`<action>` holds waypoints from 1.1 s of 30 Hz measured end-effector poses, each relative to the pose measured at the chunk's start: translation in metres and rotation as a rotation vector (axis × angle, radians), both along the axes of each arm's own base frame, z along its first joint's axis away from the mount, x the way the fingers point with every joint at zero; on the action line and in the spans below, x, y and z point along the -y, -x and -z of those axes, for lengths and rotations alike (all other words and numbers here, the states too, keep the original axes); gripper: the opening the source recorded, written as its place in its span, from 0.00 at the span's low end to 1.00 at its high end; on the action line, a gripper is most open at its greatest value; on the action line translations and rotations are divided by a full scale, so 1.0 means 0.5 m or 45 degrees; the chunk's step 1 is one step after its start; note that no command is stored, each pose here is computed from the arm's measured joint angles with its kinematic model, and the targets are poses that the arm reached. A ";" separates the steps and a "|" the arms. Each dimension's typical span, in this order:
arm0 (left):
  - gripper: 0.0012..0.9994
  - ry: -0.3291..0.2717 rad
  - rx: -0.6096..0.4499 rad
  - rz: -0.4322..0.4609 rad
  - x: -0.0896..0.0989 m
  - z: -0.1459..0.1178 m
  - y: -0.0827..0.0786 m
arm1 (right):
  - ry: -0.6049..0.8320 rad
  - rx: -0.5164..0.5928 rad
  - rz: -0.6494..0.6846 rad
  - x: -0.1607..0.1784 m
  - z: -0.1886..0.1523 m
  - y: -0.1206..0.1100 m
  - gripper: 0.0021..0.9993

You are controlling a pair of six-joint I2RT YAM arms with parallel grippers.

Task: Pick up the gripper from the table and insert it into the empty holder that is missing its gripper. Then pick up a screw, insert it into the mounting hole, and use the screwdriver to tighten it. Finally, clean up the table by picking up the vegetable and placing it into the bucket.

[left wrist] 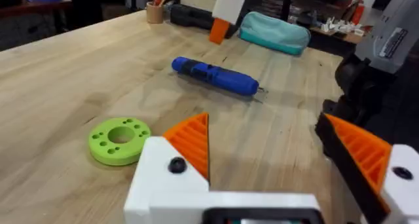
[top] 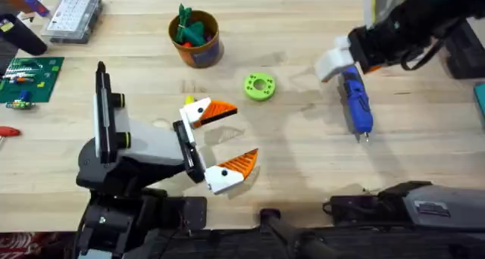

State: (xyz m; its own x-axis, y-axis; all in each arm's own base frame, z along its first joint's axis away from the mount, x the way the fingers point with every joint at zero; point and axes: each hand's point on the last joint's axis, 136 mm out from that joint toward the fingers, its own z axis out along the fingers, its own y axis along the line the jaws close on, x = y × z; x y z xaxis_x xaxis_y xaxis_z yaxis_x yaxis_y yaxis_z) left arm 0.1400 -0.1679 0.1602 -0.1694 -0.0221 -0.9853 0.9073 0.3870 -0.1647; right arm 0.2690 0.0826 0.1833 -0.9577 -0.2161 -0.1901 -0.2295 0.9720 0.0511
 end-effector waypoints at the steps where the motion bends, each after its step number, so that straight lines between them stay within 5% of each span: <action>1: 0.99 0.000 0.000 0.000 0.000 0.000 0.000 | 0.014 -0.011 0.002 0.004 0.008 0.003 0.98; 19: 0.99 0.000 -0.001 0.000 0.000 0.000 0.000 | 0.090 -0.089 0.269 0.130 0.129 -0.022 0.98; 33: 0.99 0.000 0.000 0.000 0.000 0.000 0.000 | 0.093 0.041 0.321 0.188 0.187 -0.075 0.98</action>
State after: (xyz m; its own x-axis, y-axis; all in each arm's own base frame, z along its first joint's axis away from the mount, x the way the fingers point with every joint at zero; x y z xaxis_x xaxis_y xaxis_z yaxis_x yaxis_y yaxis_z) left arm 0.1400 -0.1679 0.1603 -0.1698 -0.0221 -0.9852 0.9072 0.3870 -0.1650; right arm 0.3067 -0.0115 0.0899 -0.9768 0.0143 -0.2138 0.0201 0.9995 -0.0248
